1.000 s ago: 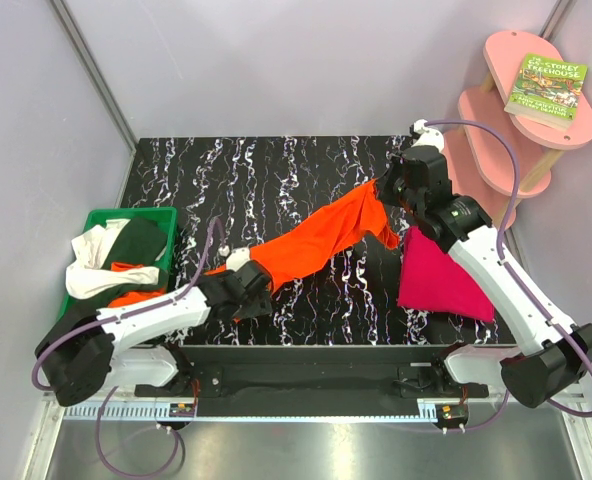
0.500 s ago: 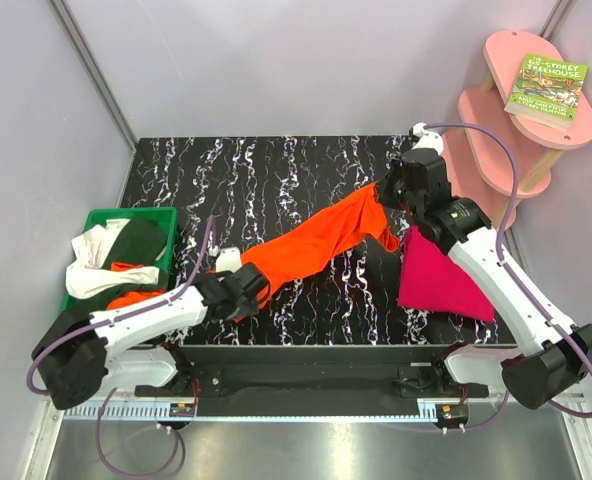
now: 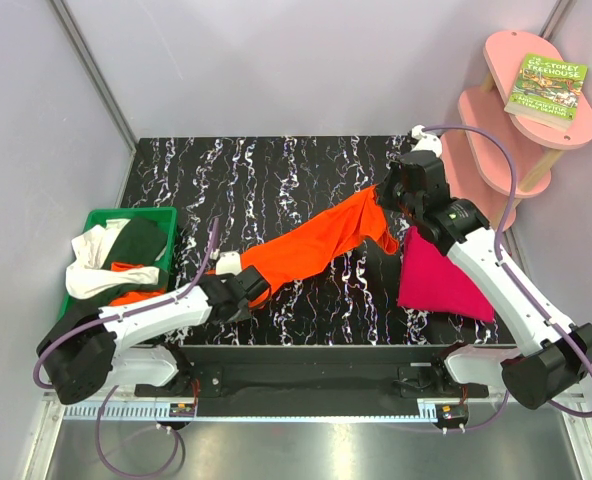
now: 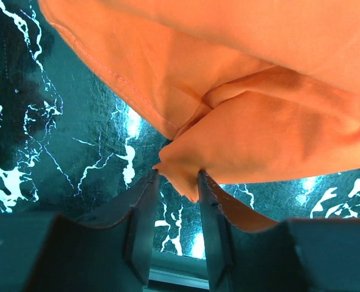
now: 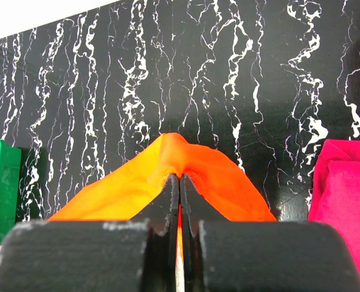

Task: Fold and stack the t-shirts
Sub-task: Flatten out the tshirt

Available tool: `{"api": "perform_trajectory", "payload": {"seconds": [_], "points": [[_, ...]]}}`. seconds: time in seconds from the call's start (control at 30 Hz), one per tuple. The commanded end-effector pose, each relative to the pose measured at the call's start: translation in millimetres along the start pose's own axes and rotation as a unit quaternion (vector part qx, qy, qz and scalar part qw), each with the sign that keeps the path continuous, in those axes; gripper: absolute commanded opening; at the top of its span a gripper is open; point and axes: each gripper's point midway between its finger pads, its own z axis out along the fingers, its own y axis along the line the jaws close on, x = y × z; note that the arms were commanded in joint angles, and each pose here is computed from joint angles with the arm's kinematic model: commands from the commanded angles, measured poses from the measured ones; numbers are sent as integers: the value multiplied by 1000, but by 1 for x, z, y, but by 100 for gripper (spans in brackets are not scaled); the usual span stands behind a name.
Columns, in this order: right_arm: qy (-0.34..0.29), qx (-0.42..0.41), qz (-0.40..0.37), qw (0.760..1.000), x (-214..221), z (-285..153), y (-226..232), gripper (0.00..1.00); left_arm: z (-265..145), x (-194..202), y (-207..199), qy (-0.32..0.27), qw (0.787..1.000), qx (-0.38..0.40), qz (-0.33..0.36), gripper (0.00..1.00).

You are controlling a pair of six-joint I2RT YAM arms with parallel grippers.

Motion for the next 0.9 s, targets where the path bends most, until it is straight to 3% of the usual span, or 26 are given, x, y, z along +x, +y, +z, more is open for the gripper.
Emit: {"api": "perform_trajectory", "payload": {"seconds": [0.0,0.27,0.4,0.57,0.63,0.8,0.87], "points": [[-26,-18,7,999,-14,-6,7,0,3,-6,-4,-18,1000,5,-8,36],[-22,-18,7,1000,-11,-7,5,0,6,-4,-7,-20,1000,14,-13,43],[-23,-20,7,1000,-10,-9,6,0,7,-2,-14,-14,999,30,-17,28],[-19,-24,8,1000,-8,-9,6,0,1,-7,-16,-21,999,38,-25,0],[-18,-23,7,1000,-7,-9,5,0,-3,-11,-11,-28,999,30,-26,0],[-56,-23,-1,998,-34,-24,8,0,-54,-65,-5,-111,993,33,-26,0],[-85,-12,-24,996,-58,-37,7,0,-106,-112,-10,-172,980,76,-58,0]]}}
